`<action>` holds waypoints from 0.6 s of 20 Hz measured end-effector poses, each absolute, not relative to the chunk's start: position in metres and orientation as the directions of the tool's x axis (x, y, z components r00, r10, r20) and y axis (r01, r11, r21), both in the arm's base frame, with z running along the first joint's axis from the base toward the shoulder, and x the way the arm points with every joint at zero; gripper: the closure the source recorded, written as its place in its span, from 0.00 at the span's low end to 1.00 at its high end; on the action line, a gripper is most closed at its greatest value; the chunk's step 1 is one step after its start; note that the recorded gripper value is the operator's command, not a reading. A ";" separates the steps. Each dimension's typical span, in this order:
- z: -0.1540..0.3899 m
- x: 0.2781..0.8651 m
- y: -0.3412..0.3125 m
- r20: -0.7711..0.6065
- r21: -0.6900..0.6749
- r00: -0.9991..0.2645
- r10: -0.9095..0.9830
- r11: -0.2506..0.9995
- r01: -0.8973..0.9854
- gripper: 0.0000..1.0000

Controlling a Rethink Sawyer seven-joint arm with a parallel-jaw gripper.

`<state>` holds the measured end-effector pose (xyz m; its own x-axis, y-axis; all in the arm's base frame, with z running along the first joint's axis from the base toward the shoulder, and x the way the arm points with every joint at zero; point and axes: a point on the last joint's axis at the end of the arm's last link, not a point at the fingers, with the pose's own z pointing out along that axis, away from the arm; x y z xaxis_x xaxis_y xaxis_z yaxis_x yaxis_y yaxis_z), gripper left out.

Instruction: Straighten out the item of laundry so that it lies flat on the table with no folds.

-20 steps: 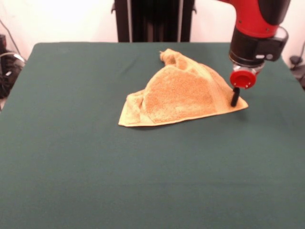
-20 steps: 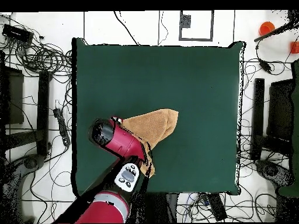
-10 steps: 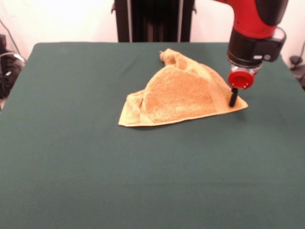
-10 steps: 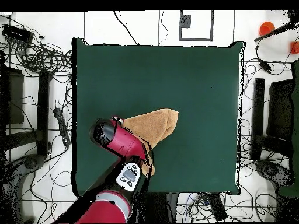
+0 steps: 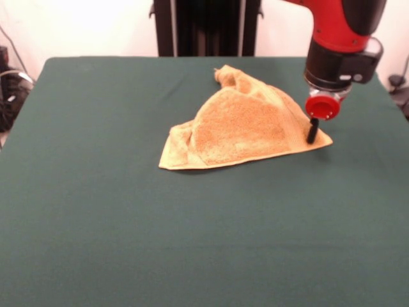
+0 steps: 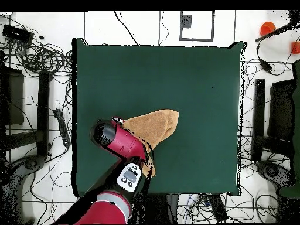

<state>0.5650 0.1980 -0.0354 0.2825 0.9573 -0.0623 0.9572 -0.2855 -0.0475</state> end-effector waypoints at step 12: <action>-0.036 0.566 0.196 -0.061 -0.049 0.288 0.956 -0.291 0.956 0.00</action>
<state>0.5657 0.1956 -0.0357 0.2876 0.9558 -0.0609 0.9556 -0.2907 -0.0490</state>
